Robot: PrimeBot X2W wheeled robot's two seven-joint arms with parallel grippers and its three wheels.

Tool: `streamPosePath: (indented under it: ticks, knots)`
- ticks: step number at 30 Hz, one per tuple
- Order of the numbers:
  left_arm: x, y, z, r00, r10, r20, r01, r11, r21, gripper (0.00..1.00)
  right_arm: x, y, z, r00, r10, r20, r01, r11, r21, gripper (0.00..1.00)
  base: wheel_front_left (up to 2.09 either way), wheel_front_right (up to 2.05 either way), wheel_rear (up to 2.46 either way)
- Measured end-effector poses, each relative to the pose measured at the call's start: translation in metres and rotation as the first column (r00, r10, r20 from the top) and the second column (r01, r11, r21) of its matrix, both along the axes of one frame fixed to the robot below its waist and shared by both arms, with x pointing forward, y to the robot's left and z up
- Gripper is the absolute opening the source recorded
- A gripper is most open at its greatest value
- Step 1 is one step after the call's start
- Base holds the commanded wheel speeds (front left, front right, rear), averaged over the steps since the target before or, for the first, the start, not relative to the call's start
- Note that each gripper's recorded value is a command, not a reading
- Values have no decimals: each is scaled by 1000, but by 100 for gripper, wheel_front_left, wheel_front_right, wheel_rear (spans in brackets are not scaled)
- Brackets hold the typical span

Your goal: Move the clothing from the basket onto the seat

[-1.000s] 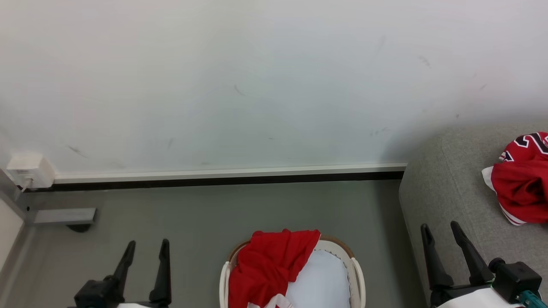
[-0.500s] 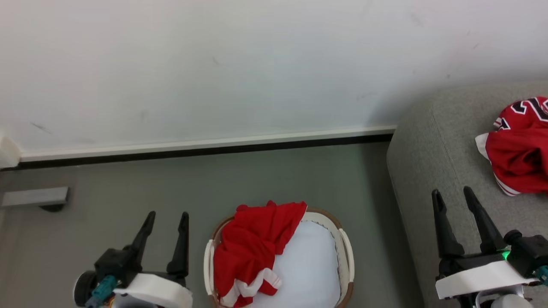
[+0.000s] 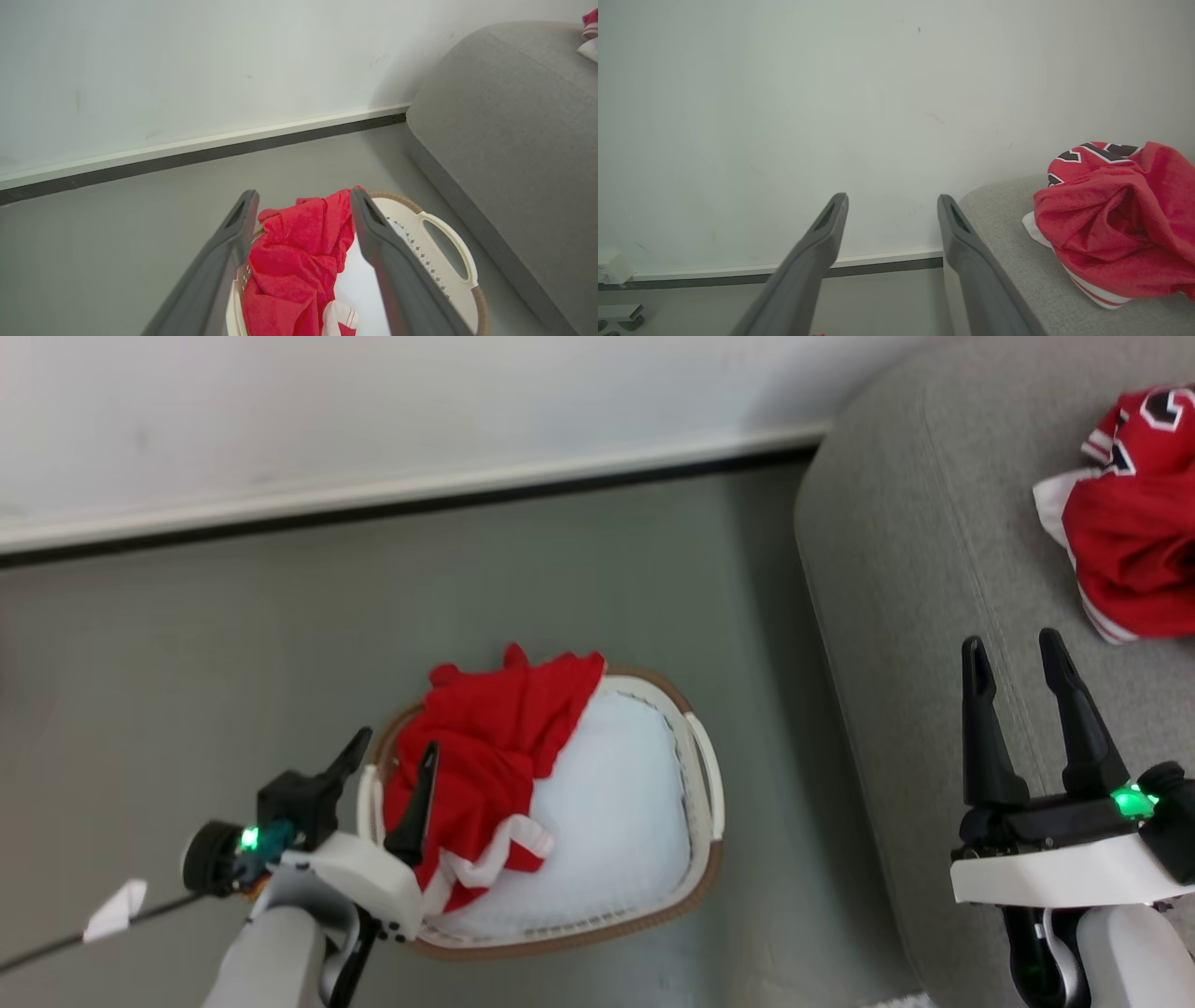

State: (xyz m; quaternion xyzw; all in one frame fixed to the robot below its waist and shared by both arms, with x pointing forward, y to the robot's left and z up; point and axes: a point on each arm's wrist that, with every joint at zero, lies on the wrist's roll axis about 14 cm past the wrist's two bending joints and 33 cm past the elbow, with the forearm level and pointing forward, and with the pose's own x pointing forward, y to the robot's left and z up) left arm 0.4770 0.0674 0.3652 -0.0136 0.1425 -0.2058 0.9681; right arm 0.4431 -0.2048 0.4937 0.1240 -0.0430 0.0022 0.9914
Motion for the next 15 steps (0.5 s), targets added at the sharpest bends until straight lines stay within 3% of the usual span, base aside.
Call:
streamPosePath:
  ticks: [7,15]
  knots:
    - [4,-39,-71,969,-177,-172,192,979,73,100,11,-23,-8,997,-76,-1,76,997,11,100,0,0,0]
    - [-18,-71,-141,865,-333,-375,397,911,108,100,17,-49,-14,990,-143,1,143,989,-23,100,0,0,0]
